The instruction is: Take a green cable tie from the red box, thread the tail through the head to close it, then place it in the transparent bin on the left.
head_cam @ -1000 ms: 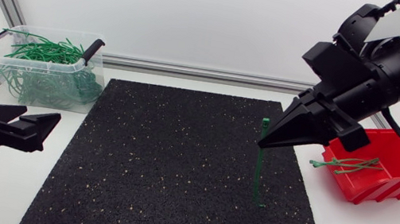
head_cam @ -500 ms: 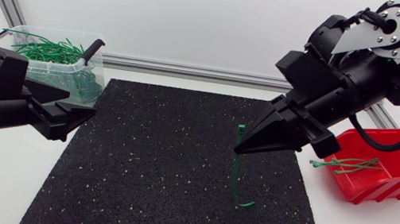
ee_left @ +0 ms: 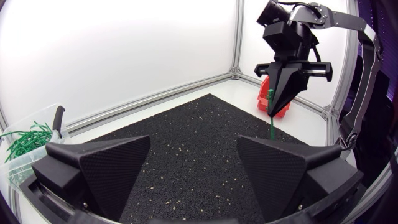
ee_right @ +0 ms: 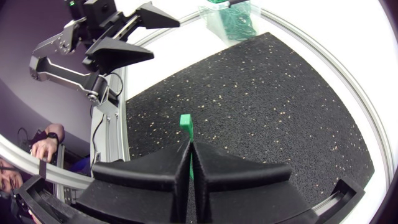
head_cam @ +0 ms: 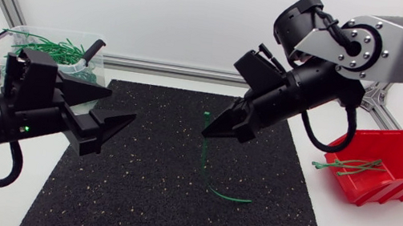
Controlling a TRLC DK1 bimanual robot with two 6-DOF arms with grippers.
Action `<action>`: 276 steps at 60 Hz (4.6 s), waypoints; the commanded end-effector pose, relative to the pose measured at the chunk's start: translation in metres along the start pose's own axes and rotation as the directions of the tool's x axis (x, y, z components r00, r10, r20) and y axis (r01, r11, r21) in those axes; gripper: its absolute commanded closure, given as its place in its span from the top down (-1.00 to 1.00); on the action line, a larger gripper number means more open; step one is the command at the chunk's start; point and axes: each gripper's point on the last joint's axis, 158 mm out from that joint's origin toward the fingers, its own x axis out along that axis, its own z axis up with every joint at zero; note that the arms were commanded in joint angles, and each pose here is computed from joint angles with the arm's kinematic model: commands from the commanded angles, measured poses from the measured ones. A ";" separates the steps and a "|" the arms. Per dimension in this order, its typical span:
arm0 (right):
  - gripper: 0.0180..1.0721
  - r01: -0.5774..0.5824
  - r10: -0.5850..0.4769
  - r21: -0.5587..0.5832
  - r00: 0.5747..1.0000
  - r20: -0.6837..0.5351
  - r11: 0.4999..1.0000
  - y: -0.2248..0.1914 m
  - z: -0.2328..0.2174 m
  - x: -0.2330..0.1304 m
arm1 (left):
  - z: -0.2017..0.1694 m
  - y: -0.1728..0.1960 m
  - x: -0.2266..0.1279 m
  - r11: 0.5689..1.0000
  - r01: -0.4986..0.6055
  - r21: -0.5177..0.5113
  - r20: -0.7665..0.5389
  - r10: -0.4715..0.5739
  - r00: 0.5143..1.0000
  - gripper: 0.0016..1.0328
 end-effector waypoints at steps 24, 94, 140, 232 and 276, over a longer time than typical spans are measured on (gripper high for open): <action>-0.89 0.193 -0.223 0.178 0.959 0.173 0.965 0.012 0.056 -0.012 | 0.001 -0.044 0.019 0.991 -0.091 0.096 0.083 0.083 0.993 0.76; -0.89 0.292 -0.398 0.396 0.891 0.217 0.870 0.026 0.100 -0.002 | 0.022 -0.045 0.045 0.949 -0.303 0.087 0.316 0.262 0.912 0.62; -0.89 0.371 -0.488 0.422 0.847 0.212 0.827 0.032 0.096 0.000 | 0.026 -0.055 0.041 0.948 -0.303 0.097 0.361 0.250 0.899 -0.36; 0.50 0.087 -0.153 0.187 0.912 0.380 0.978 0.018 0.096 -0.032 | 0.029 -0.051 0.018 0.953 -0.288 0.098 0.395 0.228 0.890 -0.92; 0.80 0.083 0.082 -0.411 0.926 0.368 0.908 0.020 0.084 -0.051 | 0.029 -0.055 0.022 0.957 -0.271 0.104 0.388 0.212 0.897 -0.92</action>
